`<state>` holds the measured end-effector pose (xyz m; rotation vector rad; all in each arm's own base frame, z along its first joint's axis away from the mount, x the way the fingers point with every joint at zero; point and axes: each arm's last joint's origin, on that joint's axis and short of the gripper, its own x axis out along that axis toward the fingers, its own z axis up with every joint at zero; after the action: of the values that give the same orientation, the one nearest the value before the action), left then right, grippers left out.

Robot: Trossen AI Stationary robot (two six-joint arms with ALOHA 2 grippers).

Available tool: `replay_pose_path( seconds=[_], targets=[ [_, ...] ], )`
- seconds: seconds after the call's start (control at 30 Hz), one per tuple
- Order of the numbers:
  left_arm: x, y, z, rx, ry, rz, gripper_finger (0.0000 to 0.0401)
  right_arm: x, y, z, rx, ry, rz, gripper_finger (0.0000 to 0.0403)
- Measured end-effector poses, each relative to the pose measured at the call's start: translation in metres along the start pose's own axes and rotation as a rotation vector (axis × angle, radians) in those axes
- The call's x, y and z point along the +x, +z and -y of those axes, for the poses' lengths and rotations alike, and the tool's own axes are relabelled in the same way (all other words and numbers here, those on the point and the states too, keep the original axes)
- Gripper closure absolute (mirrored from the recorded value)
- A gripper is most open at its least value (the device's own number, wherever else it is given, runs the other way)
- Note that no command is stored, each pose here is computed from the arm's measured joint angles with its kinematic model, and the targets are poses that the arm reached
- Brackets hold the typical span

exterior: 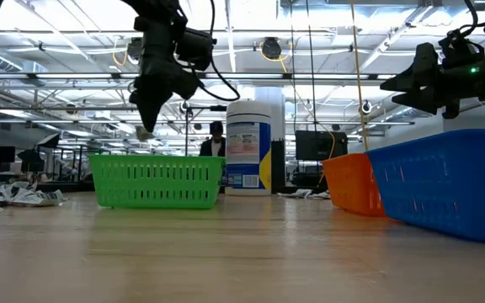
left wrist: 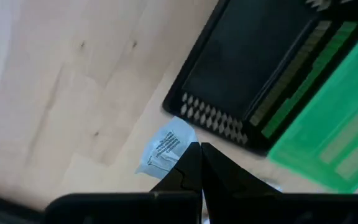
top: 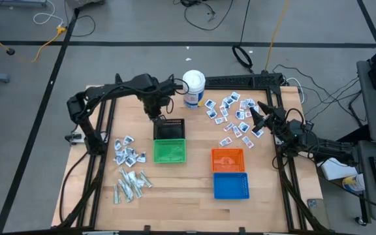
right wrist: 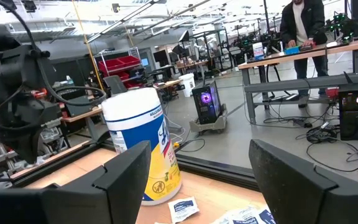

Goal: Pick & Place First Aid Supplies
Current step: Put the black pad into the black bin

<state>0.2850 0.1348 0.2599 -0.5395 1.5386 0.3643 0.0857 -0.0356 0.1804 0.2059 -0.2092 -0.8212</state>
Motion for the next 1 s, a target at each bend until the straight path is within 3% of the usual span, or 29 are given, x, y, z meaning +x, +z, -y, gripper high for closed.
replay_pose_path(
  seconds=[0.27,0.53,0.7,0.83,1.0],
  targets=[
    [0.029,0.001,0.021,-0.116,-0.005,0.052,0.0401,0.0,0.0,0.0,0.0,0.0,0.0,0.0135],
    [0.06,0.0,0.034,-0.139,0.043,0.138,0.0401,0.0,0.0,0.0,0.0,0.0,0.0,0.0136],
    [0.063,0.002,0.037,-0.135,0.029,0.174,0.0395,0.0,0.0,0.0,0.0,0.0,0.0,0.0136],
    [0.064,0.001,0.037,-0.177,0.033,0.176,0.036,0.0,0.0,0.0,0.0,0.0,0.0,0.0136],
    [0.064,0.001,0.037,-0.177,0.034,0.176,0.0274,0.0,0.0,0.0,0.0,0.0,0.0,0.0136]
  ],
)
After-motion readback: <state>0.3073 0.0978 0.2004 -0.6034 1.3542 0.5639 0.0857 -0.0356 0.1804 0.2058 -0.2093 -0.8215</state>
